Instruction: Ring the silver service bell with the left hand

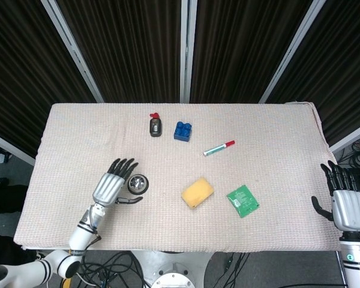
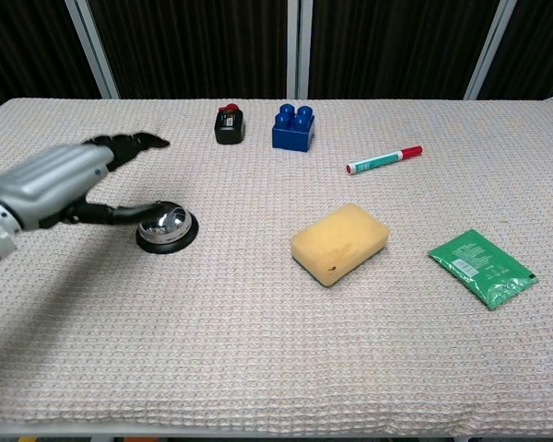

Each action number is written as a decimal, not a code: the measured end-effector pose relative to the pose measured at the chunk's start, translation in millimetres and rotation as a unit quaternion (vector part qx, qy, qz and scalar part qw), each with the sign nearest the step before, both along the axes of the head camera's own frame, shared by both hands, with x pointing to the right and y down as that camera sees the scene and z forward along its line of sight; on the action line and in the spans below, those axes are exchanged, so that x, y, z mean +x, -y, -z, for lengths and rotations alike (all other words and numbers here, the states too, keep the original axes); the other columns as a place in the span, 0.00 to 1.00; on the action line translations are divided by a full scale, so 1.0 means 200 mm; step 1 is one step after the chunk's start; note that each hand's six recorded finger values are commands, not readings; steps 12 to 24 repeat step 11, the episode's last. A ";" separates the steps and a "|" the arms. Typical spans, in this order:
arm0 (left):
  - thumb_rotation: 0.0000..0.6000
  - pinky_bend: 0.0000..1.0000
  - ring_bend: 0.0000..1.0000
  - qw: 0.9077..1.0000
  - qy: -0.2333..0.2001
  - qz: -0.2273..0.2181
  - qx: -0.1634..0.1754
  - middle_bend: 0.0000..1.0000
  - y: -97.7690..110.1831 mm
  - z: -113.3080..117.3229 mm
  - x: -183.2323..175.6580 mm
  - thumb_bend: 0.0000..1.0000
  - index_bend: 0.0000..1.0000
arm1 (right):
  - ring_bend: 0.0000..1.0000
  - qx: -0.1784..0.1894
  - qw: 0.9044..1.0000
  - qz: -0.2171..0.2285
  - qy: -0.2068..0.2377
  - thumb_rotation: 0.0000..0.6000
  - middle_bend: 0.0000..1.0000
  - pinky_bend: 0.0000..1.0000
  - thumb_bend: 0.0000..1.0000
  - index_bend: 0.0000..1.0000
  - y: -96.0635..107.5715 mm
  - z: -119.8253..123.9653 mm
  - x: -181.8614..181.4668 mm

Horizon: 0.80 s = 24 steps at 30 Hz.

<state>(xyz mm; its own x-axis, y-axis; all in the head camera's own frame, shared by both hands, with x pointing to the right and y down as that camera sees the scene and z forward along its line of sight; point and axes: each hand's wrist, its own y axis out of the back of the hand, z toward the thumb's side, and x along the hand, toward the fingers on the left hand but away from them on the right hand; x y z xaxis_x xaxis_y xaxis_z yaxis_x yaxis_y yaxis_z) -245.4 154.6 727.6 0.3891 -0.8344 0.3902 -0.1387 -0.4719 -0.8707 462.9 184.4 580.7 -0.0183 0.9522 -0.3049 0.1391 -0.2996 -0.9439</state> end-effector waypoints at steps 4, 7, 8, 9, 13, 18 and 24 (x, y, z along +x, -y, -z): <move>0.10 0.00 0.00 0.997 0.022 0.031 0.064 0.00 0.08 0.20 -0.17 0.00 0.00 | 0.00 -0.004 1.000 0.003 0.000 1.00 0.00 0.00 0.25 0.00 0.00 -0.01 -0.01; 0.09 0.00 0.00 0.993 0.052 0.058 0.092 0.00 0.05 0.34 -0.35 0.00 0.00 | 0.00 -0.011 1.000 0.007 -0.002 1.00 0.00 0.00 0.25 0.00 -0.01 -0.03 -0.02; 0.10 0.00 0.00 0.991 0.064 0.066 0.096 0.00 0.03 0.37 -0.40 0.00 0.00 | 0.00 -0.013 1.000 0.008 -0.003 1.00 0.00 0.00 0.25 0.00 -0.01 -0.03 -0.02; 0.09 0.00 0.00 0.990 0.075 0.073 0.100 0.00 0.01 0.40 -0.46 0.00 0.00 | 0.00 -0.013 1.000 0.010 -0.003 1.00 0.00 0.00 0.25 0.00 -0.01 -0.04 -0.02; 0.10 0.00 0.00 0.986 0.099 0.088 0.099 0.00 -0.06 0.45 -0.57 0.00 0.00 | 0.00 -0.012 1.000 0.012 -0.002 1.00 0.00 0.00 0.23 0.00 -0.01 -0.04 -0.03; 0.10 0.00 0.00 0.986 0.099 0.088 0.099 0.00 -0.06 0.45 -0.57 0.00 0.00 | 0.00 -0.012 1.000 0.012 -0.002 1.00 0.00 0.00 0.23 0.00 -0.01 -0.04 -0.03; 0.10 0.00 0.00 0.986 0.099 0.088 0.099 0.00 -0.06 0.45 -0.57 0.00 0.00 | 0.00 -0.012 1.000 0.012 -0.002 1.00 0.00 0.00 0.23 0.00 -0.01 -0.04 -0.03</move>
